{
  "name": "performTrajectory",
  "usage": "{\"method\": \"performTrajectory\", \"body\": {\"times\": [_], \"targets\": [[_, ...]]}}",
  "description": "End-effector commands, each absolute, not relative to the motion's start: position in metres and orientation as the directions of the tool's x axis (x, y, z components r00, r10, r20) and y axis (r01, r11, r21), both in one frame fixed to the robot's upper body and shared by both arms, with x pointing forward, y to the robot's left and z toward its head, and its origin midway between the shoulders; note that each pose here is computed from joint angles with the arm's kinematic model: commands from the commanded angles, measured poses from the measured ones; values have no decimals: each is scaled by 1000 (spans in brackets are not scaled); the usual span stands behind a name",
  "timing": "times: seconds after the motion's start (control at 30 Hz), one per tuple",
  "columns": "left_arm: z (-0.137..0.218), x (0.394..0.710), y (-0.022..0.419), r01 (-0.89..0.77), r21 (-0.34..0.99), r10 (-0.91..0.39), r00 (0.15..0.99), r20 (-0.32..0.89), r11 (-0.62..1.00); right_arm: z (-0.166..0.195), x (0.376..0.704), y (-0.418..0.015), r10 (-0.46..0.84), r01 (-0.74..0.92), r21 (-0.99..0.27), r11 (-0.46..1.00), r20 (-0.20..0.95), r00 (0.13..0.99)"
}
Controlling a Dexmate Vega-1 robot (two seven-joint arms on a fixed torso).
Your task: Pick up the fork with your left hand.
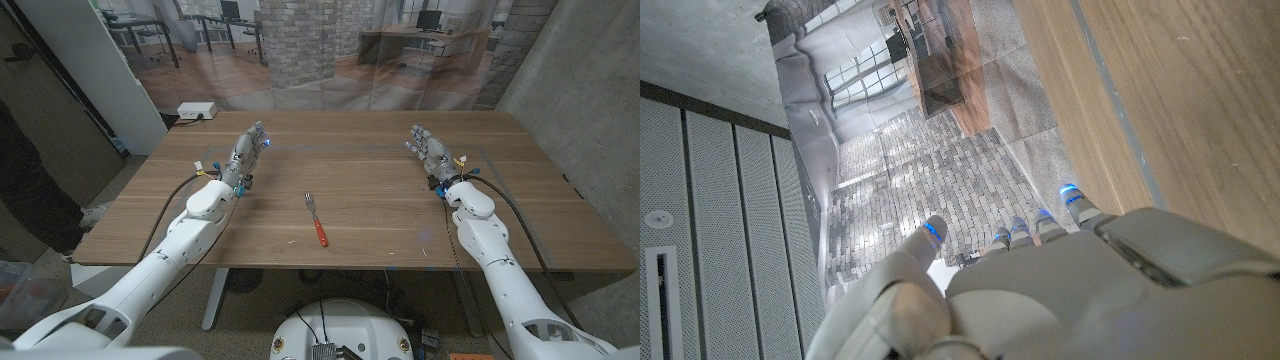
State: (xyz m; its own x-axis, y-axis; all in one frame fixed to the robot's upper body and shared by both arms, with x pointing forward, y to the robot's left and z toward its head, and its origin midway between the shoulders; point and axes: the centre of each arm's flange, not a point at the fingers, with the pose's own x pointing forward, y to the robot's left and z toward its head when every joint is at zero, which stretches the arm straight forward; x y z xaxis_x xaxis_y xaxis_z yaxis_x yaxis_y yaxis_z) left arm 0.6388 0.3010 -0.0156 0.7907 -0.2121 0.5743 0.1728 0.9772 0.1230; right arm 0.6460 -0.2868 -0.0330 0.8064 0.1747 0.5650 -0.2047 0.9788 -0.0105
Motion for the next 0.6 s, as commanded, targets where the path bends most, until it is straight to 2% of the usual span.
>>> {"method": "performTrajectory", "body": {"times": [0.03, 0.6], "targets": [[1, 633, 301, 141, 232, -253, 775, 579, 963, -36, 649, -288, 171, -207, 0, 978, 563, 809], [23, 622, 296, 109, 385, -330, 750, 573, 917, -36, 650, -290, 168, -210, 7, 978, 574, 801]]}}
